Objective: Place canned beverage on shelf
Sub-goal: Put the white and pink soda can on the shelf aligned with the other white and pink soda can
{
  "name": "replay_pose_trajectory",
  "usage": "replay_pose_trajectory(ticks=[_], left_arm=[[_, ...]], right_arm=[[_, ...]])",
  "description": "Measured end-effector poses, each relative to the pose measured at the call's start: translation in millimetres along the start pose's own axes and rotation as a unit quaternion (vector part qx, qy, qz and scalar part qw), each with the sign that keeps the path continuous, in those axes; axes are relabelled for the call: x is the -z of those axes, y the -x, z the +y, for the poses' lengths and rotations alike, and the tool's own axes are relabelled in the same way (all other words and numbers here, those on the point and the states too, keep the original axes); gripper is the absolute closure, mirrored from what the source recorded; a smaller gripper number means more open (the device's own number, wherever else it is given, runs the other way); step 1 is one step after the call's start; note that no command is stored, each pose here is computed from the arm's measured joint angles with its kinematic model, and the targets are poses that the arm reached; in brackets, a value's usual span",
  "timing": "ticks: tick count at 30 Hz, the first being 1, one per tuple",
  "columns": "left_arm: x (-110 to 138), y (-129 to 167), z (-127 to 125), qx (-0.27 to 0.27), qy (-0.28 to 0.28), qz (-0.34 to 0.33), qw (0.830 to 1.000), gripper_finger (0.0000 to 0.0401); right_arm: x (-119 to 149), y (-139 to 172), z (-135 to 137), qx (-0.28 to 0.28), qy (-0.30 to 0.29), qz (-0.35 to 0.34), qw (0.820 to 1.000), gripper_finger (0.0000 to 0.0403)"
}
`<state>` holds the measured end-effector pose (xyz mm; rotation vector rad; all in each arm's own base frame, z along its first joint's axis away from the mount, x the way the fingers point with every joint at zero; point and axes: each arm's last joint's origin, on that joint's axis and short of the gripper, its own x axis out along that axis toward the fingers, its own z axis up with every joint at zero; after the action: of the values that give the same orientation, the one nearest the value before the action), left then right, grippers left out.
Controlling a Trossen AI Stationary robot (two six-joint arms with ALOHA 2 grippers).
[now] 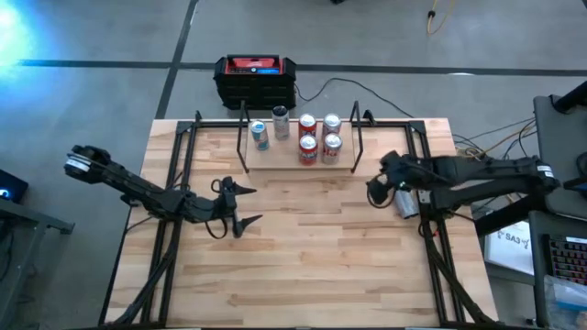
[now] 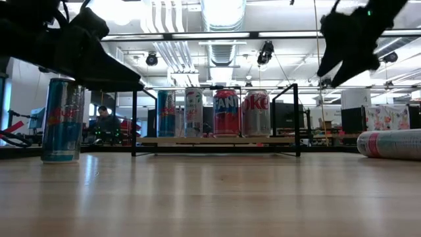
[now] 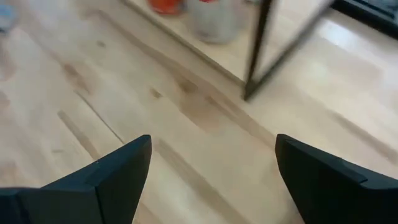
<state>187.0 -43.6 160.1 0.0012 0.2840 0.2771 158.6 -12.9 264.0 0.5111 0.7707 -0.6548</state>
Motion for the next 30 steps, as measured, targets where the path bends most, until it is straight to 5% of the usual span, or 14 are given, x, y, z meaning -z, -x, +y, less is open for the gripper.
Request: replay_pose_trajectory(ticks=[5,11,17,23,30], left_arm=[[-5.2,0.3,-0.8,0.008,0.024,-0.031,0.999,0.0017],[-8.3,0.1,-1.3,0.01,0.032,-0.045,0.998,0.0017],[-7.8,-0.5,-1.6,0.01,0.031,-0.044,0.998,0.0017],[-7.7,-0.7,-1.7,0.01,0.031,-0.044,0.998,0.0017],[-7.2,-1.5,-2.2,0.009,0.03,-0.043,0.999,0.0017]], right_arm=[[-17.2,30.2,0.9,0.089,-0.084,0.078,0.989,0.0076],[-22.6,44.9,0.0,0.208,-0.112,0.175,0.956,0.0076],[-17.3,24.6,13.8,0.165,-0.132,0.272,0.939,0.0076],[-0.5,7.9,6.6,0.228,-0.095,0.329,0.911,0.0076],[18.0,-1.3,-13.4,0.245,-0.115,0.336,0.902,0.0076]])
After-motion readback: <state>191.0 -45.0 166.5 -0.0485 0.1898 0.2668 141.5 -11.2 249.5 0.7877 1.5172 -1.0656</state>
